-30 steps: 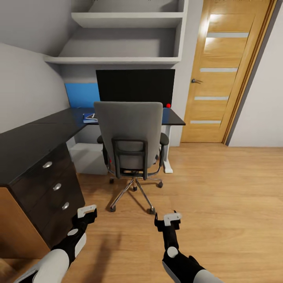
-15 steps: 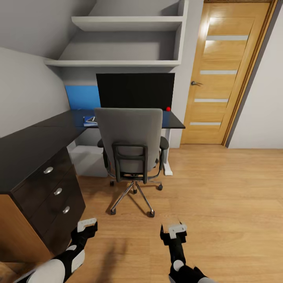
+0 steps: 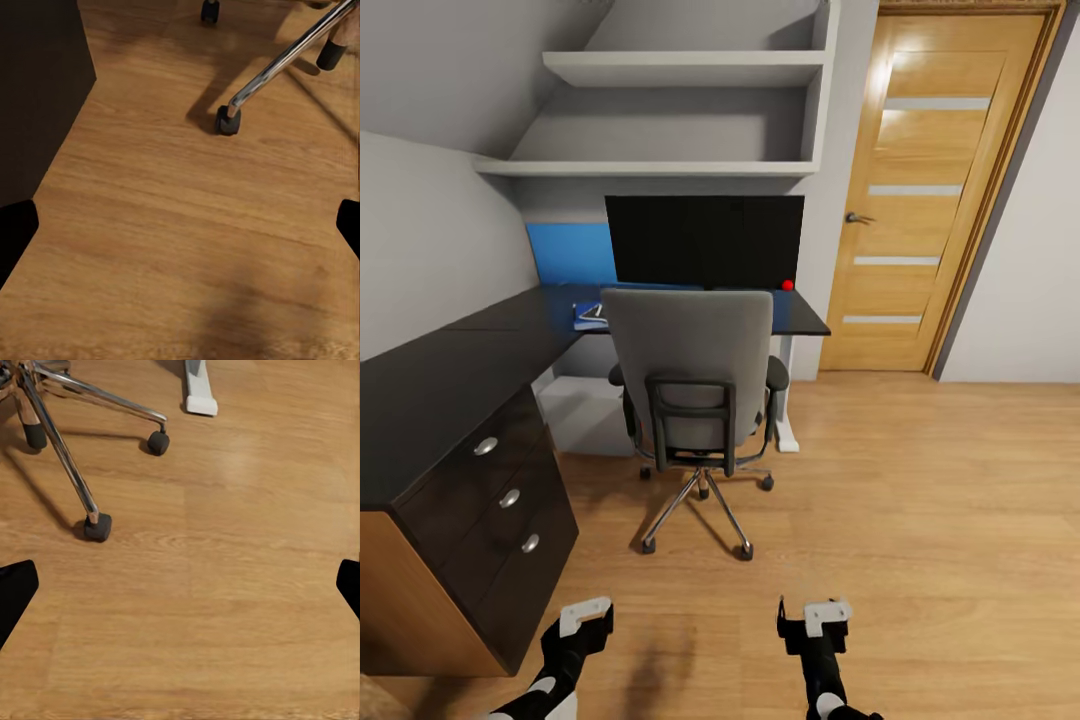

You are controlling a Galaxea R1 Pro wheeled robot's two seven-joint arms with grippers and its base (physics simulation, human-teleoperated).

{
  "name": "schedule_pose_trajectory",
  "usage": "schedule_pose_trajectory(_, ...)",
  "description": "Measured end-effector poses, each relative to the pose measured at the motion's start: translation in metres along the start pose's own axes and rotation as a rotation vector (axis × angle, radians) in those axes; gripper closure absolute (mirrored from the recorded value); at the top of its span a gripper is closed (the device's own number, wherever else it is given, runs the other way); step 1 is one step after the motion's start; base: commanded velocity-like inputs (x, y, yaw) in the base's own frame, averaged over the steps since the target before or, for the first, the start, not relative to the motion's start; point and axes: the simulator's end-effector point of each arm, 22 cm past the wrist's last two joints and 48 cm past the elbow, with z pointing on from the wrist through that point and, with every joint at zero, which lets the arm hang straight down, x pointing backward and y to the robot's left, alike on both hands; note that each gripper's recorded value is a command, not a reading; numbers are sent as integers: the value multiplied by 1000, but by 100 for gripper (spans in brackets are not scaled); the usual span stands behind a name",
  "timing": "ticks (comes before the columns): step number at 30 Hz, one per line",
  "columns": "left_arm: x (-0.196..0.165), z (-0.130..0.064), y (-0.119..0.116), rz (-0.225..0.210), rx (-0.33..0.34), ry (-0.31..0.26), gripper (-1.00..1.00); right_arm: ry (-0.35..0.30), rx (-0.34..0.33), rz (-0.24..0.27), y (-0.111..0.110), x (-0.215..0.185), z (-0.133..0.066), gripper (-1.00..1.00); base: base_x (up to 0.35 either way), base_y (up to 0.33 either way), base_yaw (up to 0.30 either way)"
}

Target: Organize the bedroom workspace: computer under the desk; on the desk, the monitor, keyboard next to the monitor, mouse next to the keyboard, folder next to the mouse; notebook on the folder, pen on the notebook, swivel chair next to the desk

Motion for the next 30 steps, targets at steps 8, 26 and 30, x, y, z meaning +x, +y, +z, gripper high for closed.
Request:
schedule_pose_trajectory(8, 11, -13, 2, 6, -6, 73, -100, 63, -47, 43, 1, 9, -11, -100, -88, -32, 0)
schedule_pose_trajectory(26, -22, -30, 0, 6, -10, 79, -100, 99, -29, 42, -12, -12, -26, -100, -295, -158, 0)
schedule_pose_trajectory(30, -28, -34, -6, 4, -2, 82, -100, 104, -32, 43, -12, -18, -31, -100, -292, -157, -1)
